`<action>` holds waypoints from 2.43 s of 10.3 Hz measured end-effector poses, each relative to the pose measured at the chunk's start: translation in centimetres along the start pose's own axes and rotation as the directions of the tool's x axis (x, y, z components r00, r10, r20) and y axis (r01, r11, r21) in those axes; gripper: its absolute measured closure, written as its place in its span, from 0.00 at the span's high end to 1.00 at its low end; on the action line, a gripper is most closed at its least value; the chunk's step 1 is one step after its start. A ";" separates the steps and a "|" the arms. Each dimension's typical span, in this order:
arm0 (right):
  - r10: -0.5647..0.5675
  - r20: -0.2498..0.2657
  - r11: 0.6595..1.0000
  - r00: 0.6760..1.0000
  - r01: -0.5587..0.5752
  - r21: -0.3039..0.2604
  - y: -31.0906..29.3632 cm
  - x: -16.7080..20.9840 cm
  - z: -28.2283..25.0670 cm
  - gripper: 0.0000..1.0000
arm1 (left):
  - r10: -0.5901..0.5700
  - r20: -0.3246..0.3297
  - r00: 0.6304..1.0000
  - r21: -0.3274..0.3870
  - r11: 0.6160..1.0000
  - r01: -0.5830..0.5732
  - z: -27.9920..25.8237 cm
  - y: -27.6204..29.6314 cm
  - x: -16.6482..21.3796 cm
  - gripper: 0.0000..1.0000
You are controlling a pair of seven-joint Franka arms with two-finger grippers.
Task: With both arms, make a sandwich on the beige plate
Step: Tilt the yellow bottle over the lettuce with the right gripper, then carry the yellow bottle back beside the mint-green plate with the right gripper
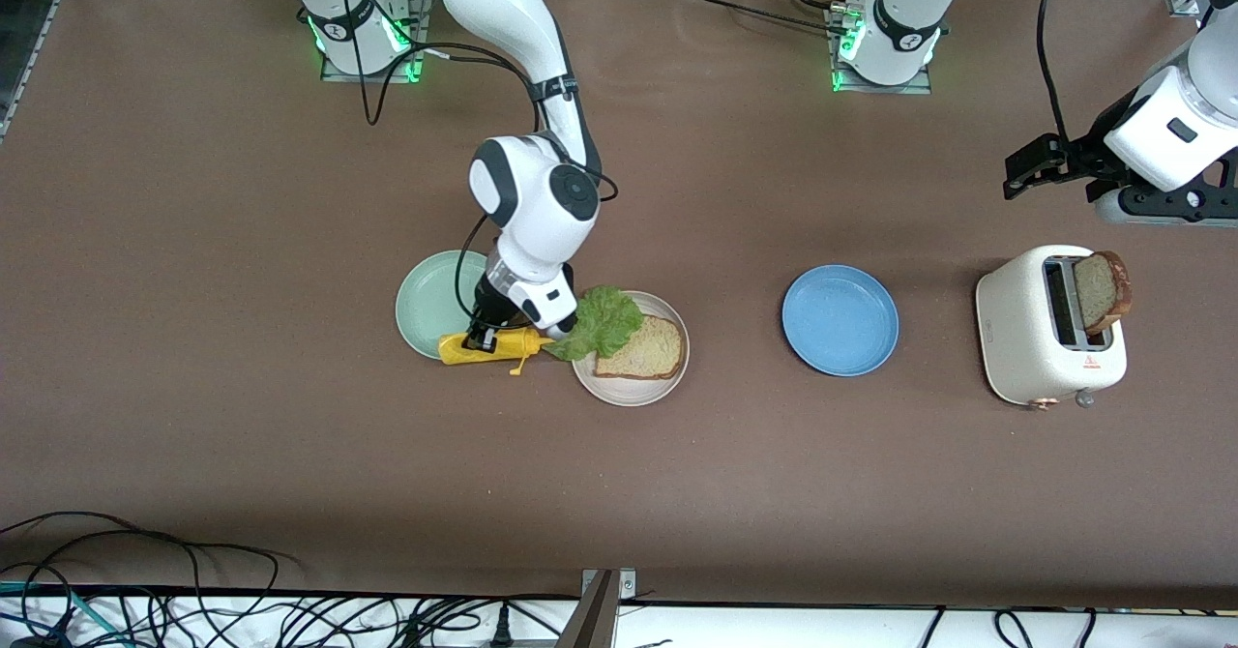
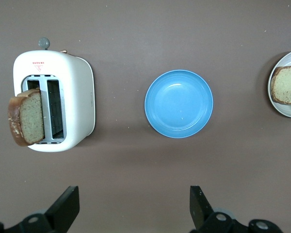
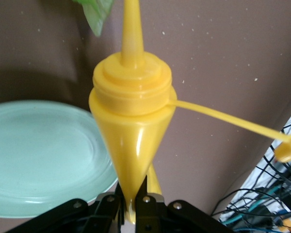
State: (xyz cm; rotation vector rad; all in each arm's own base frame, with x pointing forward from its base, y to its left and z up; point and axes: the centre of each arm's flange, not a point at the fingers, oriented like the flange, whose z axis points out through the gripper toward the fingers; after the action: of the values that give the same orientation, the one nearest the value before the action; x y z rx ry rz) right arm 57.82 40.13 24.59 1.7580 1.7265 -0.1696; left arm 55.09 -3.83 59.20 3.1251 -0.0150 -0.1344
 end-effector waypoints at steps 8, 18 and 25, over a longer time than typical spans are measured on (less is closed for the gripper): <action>0.091 -0.057 0.995 0.994 -0.089 0.046 4.6 -5.4 -0.9 0.10 | 0.000 0.000 1.000 0.000 1.000 0.000 0.0 0.0 0.0 1.00; 0.566 -0.404 0.691 0.719 -0.145 0.708 8.3 -43.5 14.3 0.10 | 0.000 0.000 1.000 0.000 1.000 0.000 0.0 0.0 0.0 1.00; 0.736 -0.562 0.579 0.377 0.080 0.812 -1.7 -49.8 29.3 0.10 | 0.000 0.002 1.000 0.000 1.000 0.000 0.0 0.0 0.0 1.00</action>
State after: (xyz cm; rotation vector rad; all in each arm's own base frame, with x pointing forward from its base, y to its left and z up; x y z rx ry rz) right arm 60.39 -17.50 27.30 3.3077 1.9395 0.4394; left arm 55.10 -3.82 59.15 3.1249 -0.0150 -0.1368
